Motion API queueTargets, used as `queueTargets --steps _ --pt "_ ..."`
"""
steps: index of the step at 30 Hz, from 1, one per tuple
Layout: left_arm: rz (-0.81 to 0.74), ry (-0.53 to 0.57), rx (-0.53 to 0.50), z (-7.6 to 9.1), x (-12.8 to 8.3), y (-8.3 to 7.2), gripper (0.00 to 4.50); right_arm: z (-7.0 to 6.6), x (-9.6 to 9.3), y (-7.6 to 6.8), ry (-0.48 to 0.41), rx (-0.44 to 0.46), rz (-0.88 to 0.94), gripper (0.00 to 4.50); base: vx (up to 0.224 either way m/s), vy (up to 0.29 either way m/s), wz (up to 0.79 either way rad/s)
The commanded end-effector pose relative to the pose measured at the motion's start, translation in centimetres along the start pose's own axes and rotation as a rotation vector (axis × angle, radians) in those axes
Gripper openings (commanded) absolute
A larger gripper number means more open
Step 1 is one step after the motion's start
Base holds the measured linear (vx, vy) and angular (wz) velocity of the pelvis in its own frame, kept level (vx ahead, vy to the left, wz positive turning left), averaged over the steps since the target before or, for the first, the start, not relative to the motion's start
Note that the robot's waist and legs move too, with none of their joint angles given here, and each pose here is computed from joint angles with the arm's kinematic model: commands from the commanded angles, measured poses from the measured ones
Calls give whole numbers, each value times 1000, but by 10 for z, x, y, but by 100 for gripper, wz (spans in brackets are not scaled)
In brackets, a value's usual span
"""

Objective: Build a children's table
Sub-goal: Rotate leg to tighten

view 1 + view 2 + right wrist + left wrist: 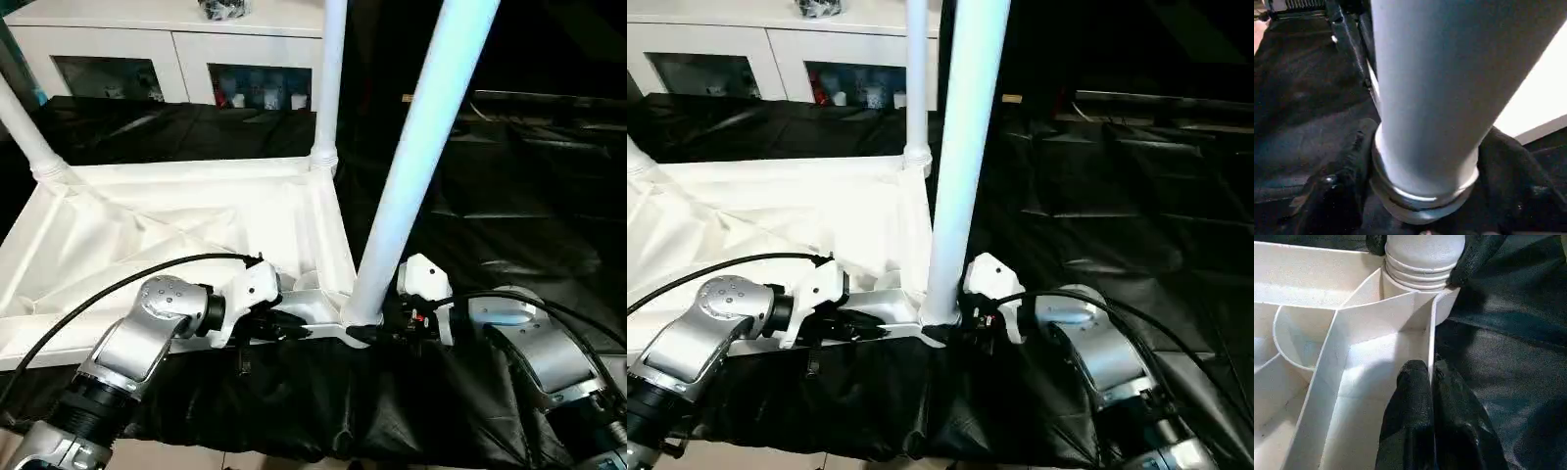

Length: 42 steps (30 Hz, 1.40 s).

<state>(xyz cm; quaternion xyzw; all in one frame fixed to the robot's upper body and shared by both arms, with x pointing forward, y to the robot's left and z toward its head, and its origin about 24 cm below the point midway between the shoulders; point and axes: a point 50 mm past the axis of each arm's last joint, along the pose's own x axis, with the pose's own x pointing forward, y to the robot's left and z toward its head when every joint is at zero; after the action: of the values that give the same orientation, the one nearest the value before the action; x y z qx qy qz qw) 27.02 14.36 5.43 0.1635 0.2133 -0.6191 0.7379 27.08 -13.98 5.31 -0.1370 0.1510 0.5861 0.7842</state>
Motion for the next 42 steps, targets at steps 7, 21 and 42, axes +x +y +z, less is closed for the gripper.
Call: queueTargets --steps 7,21,42 --pt "78 -24 -36 0 -7 9 0 0 10 -5 -45 29 -61 274 0 0 0" --pt "246 -132 -50 33 77 15 0 0 92 1 -82 210 -523 272 0 0 0" --pt "-13 -51 75 10 20 17 0 -6 19 -14 -33 51 -23 365 0 0 0"
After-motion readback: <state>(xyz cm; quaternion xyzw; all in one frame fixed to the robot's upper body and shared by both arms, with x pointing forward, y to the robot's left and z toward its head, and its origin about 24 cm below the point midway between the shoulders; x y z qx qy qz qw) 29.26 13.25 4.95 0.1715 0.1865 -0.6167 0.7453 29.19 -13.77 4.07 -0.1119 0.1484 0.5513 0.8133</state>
